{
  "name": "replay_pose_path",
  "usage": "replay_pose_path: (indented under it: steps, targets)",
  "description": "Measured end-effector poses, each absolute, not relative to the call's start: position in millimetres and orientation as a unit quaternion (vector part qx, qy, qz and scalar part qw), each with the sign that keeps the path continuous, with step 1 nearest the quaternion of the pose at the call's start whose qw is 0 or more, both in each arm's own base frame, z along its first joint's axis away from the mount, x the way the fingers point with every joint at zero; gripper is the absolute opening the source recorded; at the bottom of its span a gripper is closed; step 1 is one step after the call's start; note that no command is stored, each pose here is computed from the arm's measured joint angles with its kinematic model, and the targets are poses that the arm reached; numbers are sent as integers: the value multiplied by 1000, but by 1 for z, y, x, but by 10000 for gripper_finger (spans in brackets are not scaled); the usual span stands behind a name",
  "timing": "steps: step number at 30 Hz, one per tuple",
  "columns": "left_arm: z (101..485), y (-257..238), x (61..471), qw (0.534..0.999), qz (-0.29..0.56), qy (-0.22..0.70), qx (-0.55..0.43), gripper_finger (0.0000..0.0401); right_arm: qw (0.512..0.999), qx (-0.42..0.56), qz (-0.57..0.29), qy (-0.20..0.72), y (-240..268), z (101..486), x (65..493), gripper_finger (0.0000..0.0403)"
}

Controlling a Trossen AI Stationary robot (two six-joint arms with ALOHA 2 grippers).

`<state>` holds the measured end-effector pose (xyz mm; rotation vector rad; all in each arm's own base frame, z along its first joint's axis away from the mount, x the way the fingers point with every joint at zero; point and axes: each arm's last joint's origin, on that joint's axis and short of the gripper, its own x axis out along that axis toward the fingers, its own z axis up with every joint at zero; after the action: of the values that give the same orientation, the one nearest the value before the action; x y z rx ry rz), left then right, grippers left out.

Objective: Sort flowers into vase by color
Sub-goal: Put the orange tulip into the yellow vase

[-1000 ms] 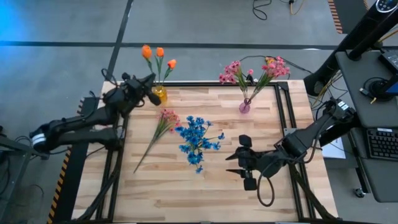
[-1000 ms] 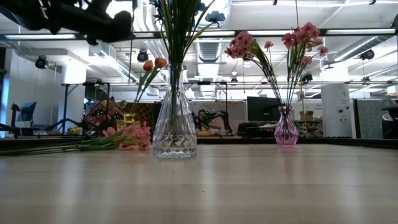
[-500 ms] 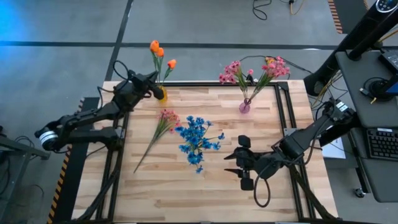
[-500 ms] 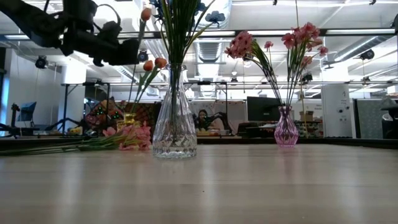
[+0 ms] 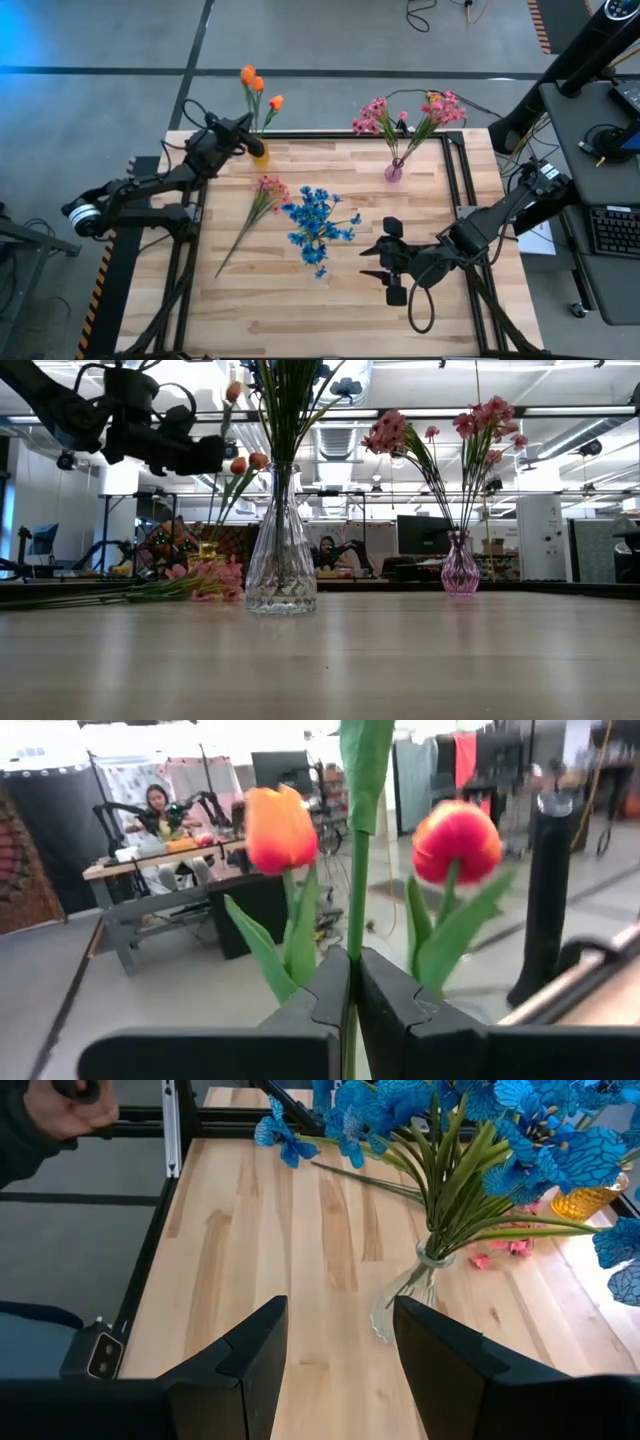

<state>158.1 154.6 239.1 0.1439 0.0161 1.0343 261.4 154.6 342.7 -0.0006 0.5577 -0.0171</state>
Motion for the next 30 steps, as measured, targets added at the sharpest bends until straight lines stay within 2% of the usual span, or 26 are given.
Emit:
replay_pose_path:
  steps: [10, 30]
  targets:
    - [217, 146, 145, 870, 489, -43, 43, 0, 962, 0, -9, 274, 155, 343, 261, 176]
    - [211, 144, 143, 868, 493, -37, 43, 0, 963, -2, -21, 269, 154, 343, 262, 176]
